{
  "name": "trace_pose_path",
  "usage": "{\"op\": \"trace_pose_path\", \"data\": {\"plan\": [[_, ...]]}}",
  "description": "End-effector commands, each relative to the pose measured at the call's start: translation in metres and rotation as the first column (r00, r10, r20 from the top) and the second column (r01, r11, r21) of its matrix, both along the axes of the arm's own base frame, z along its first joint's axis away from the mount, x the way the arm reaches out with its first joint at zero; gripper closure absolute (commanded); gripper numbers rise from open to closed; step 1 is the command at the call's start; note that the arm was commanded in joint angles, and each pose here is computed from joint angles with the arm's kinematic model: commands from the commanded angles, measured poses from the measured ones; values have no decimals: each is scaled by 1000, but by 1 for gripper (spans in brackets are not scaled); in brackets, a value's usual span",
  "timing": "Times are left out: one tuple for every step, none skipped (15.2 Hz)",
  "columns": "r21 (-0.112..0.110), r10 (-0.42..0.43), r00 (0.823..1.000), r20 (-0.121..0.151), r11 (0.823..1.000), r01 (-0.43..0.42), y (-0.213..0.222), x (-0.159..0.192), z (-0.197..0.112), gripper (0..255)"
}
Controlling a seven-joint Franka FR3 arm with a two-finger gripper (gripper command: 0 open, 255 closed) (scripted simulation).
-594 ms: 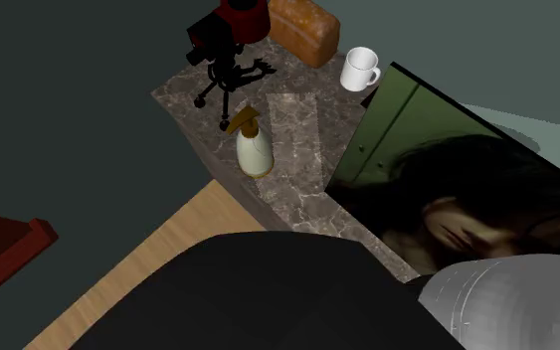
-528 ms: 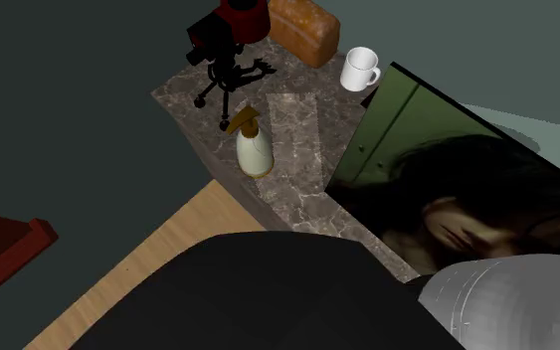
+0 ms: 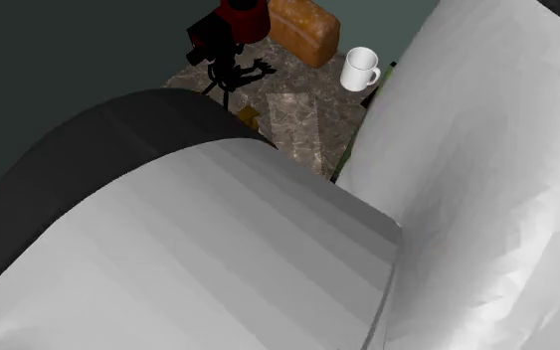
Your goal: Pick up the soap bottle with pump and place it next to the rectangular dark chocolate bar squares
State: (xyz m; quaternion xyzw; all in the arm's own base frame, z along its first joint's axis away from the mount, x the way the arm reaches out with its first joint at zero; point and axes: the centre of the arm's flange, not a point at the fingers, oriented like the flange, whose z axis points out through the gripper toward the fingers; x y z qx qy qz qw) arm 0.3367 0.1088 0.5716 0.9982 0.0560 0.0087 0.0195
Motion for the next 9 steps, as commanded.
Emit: {"op": "trace_pose_path", "data": {"plan": [[1, 3, 1000, -1, 1000, -3, 26, 6, -7, 0], [1, 5, 1000, -1, 1000, -5, 38, 10, -11, 0], [0, 6, 1000, -1, 1000, -6, 50, 13, -15, 0], [0, 8, 1000, -2, 1000, -8, 62, 16, -19, 0], [0, 10, 1000, -2, 1000, -10, 75, 19, -23, 0], [0, 12, 1000, -2, 1000, -12, 87, 23, -27, 0], [0, 14, 1000, -2, 1000, -14, 99, 26, -31, 0], [0, 15, 1000, -3, 1000, -15, 111, 29, -35, 0], [0, 17, 1000, -3, 1000, -17, 123, 32, -39, 0]]}}
